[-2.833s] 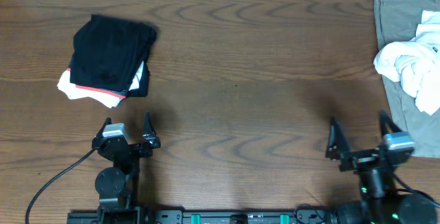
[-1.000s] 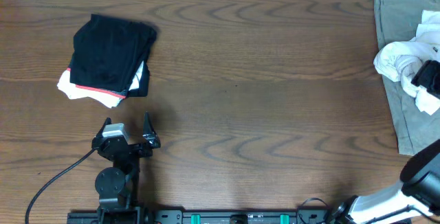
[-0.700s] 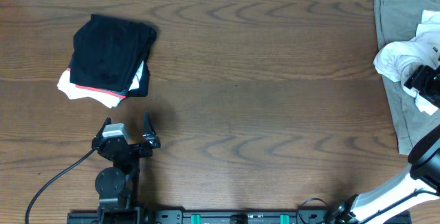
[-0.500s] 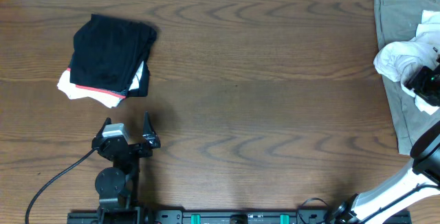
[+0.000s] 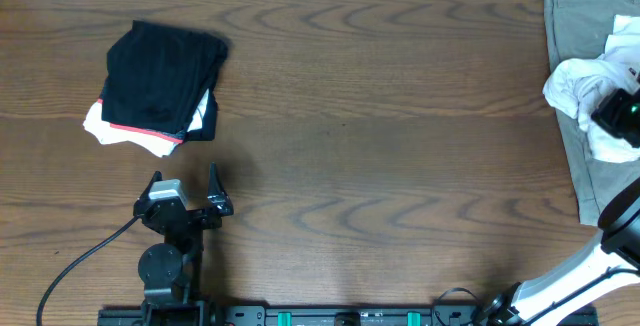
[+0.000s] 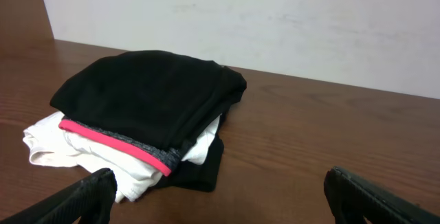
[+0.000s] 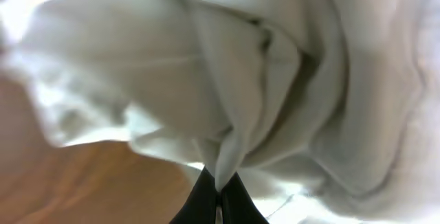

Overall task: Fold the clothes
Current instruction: 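Drag the white shirt leftward onto the table center with the right gripper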

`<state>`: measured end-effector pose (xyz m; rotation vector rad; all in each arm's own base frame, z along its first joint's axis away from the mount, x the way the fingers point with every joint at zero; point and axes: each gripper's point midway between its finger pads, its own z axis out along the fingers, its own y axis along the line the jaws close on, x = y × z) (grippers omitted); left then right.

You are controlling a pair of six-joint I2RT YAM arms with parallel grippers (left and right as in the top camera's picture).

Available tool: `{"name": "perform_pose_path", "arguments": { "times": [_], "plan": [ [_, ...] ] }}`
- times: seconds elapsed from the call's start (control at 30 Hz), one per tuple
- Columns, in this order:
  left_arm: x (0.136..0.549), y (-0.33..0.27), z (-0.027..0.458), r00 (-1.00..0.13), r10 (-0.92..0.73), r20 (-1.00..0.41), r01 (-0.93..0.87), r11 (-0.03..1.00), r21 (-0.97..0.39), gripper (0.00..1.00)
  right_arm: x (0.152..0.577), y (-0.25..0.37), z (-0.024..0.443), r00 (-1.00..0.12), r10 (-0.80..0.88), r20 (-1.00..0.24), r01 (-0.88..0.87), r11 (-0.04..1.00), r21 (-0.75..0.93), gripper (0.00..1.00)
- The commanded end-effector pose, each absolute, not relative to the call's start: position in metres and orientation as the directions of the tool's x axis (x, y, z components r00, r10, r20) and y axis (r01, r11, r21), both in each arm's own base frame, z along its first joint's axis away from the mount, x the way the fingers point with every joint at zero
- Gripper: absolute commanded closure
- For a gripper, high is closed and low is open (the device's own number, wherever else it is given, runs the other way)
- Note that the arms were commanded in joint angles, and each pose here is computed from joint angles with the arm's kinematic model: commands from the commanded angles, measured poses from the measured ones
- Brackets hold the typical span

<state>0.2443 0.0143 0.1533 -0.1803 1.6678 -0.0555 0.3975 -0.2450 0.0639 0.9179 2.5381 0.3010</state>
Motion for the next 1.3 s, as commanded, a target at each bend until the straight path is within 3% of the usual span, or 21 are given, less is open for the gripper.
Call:
{"name": "perform_pose_path", "arguments": {
  "times": [0.0,0.2,0.4,0.6,0.87,1.13,1.27],
  "plan": [
    [0.243,0.019,0.136,-0.14,-0.16,-0.977,-0.12,0.982,-0.143,0.02,0.421,-0.228,0.155,-0.651,0.597,-0.468,0.442,0.8,0.406,0.99],
    [0.243,0.019,0.136,-0.14,-0.16,-0.977,-0.12,0.982,-0.143,0.02,0.422,-0.153,0.241,-0.659,0.483,-0.577,0.256,0.865,0.432,0.99],
    [0.243,0.019,0.136,-0.14,-0.16,-0.977,-0.12,0.982,-0.143,0.02,0.42,-0.037,0.269,-0.747,0.299,-0.593,0.032,0.908,0.417,0.99],
    [0.243,0.019,0.136,-0.14,-0.16,-0.977,-0.12,0.982,-0.143,0.02,0.42,0.09,0.259,-0.816,0.085,-0.572,-0.21,0.878,0.43,0.99],
    [0.243,0.019,0.136,-0.139,-0.16,-0.977,-0.12,0.982,-0.143,0.02,0.393,0.252,0.211,-0.808,-0.228,-0.544,-0.503,0.748,0.433,0.99],
    [0.243,0.019,0.136,-0.14,-0.16,-0.977,-0.12,0.982,-0.143,0.02,0.358,0.337,0.15,-0.781,-0.403,-0.478,-0.609,0.661,0.439,0.98],
    [0.243,0.019,0.136,-0.139,-0.16,-0.977,-0.12,0.982,-0.143,0.02,0.353,0.354,0.155,-0.748,-0.418,-0.515,-0.648,0.627,0.432,0.89]
  ]
}}
